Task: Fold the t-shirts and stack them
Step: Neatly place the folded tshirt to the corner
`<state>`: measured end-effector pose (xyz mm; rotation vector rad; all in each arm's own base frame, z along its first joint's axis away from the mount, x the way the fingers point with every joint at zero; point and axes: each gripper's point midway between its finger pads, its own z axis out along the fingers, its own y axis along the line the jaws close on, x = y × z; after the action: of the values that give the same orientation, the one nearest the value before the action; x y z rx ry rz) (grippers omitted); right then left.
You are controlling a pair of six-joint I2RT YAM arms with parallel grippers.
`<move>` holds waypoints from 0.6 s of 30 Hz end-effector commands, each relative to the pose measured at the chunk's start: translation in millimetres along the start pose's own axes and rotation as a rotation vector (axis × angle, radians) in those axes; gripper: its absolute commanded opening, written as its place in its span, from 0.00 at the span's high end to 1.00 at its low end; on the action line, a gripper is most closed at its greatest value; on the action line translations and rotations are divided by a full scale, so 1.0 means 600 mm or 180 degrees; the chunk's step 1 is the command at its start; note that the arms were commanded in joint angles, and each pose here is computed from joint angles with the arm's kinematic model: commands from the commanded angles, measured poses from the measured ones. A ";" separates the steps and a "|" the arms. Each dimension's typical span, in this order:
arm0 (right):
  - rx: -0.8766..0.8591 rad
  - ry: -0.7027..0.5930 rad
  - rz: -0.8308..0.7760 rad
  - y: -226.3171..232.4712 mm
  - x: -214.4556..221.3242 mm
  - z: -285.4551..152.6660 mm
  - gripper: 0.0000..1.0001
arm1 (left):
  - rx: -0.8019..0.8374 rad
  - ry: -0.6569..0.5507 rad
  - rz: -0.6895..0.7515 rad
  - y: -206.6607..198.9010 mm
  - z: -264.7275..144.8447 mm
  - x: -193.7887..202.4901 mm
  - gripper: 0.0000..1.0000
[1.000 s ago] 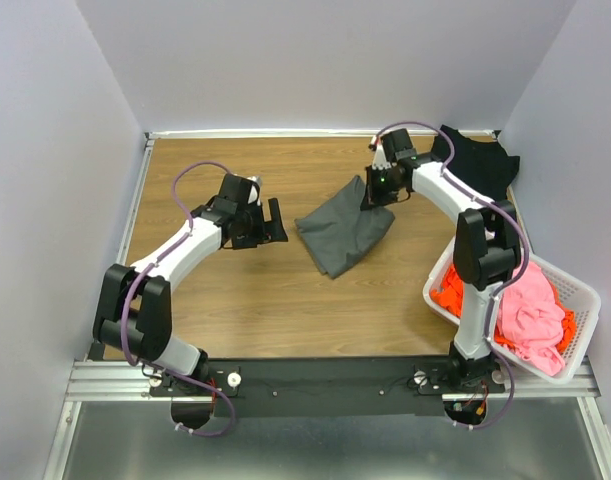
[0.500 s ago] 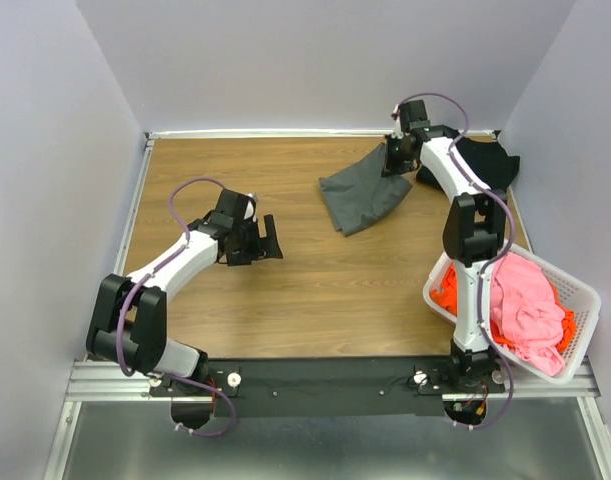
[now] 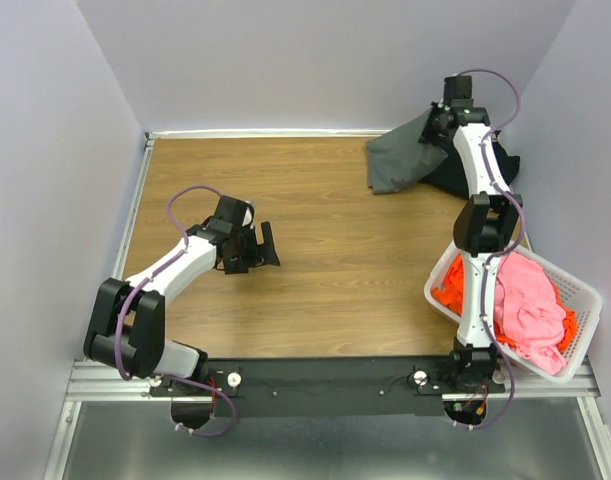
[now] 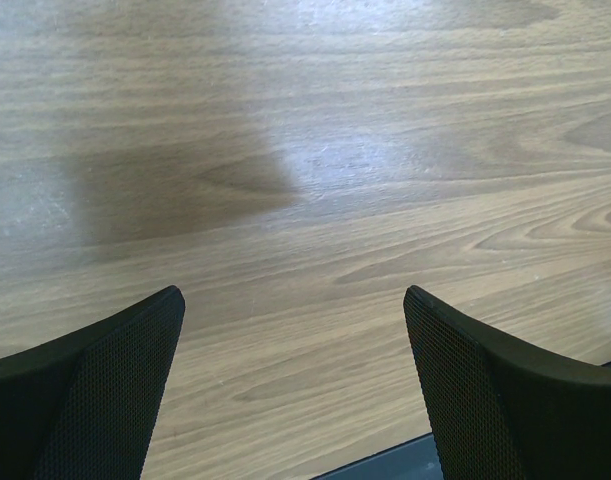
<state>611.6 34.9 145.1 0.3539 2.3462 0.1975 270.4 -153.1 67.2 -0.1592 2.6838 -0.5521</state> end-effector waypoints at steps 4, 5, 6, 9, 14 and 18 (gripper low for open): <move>-0.0011 -0.0472 0.0580 -0.049 -0.100 -0.032 0.98 | -0.0083 -0.0020 -0.0113 0.014 -0.004 0.011 0.02; 0.0047 -0.0471 0.0614 -0.059 -0.098 -0.032 0.98 | -0.0079 -0.0017 -0.0123 0.015 -0.003 0.014 0.02; 0.0061 -0.0518 0.0628 -0.062 -0.106 -0.041 0.98 | -0.0079 -0.0017 -0.0123 0.016 -0.002 0.015 0.02; 0.0174 -0.0551 0.0615 -0.075 -0.106 -0.044 0.98 | -0.0082 0.0008 -0.0118 0.019 0.002 0.021 0.02; 0.0284 -0.0764 0.0680 -0.088 -0.140 -0.086 0.98 | -0.0095 0.0040 -0.0090 0.023 0.006 0.026 0.02; 0.0323 -0.0942 0.0757 -0.101 -0.169 -0.119 0.98 | -0.0108 0.0055 -0.0079 0.026 0.008 0.030 0.02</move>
<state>623.6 -36.7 175.7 0.6284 2.1936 0.1579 255.0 -147.4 51.3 -0.1981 2.7266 -0.5329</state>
